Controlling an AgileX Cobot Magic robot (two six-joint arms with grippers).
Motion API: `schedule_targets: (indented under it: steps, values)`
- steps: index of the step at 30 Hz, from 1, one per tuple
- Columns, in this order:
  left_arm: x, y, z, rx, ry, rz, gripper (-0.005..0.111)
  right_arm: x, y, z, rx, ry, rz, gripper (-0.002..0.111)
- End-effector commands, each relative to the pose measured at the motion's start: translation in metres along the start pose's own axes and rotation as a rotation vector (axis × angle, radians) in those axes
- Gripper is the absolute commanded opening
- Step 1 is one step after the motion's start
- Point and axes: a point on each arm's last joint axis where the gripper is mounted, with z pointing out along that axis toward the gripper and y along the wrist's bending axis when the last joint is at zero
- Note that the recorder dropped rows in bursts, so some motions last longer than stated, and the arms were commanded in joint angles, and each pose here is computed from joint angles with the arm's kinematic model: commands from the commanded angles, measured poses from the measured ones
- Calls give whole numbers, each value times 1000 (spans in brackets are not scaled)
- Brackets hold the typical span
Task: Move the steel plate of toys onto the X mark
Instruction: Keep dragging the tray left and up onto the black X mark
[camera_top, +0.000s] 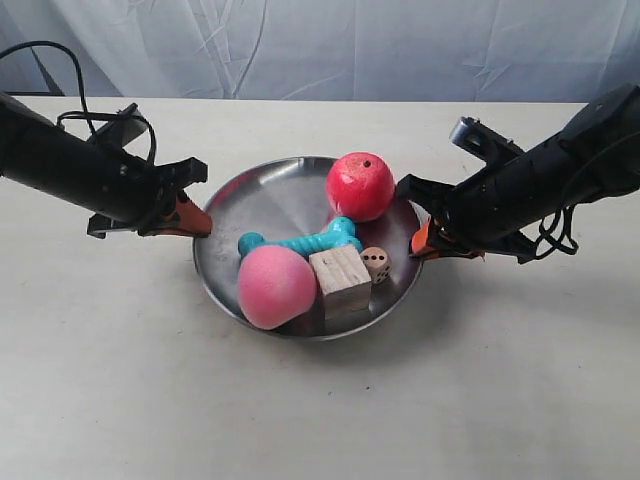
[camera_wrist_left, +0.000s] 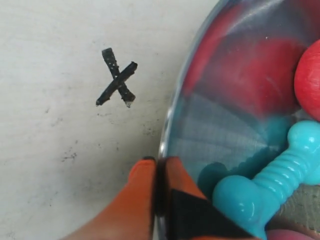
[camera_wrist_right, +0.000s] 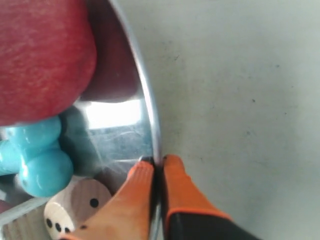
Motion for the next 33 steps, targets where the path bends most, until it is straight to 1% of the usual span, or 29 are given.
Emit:
schedule_targets:
  steps: [1,4,13,18,22,27,33]
  values:
    - [-3,-23,-8,137,27,-32,0,2,20,-1,-87,62,-21,-1]
    - [-7,-25,-10,130,25,-16,0,-5,26,-5,-106,53,-34,-1]
    - [-10,-25,-12,102,36,12,0,-10,51,-5,-85,50,-88,-1]
    - [-14,-18,-20,103,23,-5,0,-8,48,3,-78,80,-71,-1]
    - [-16,-17,-29,102,1,-5,0,-5,47,13,-80,118,-54,-1]
    - [-19,-9,-36,85,-14,-17,0,-4,50,21,-81,130,-60,-1]
    - [-25,7,-47,56,-58,-51,0,-12,66,27,-108,151,-97,-1]
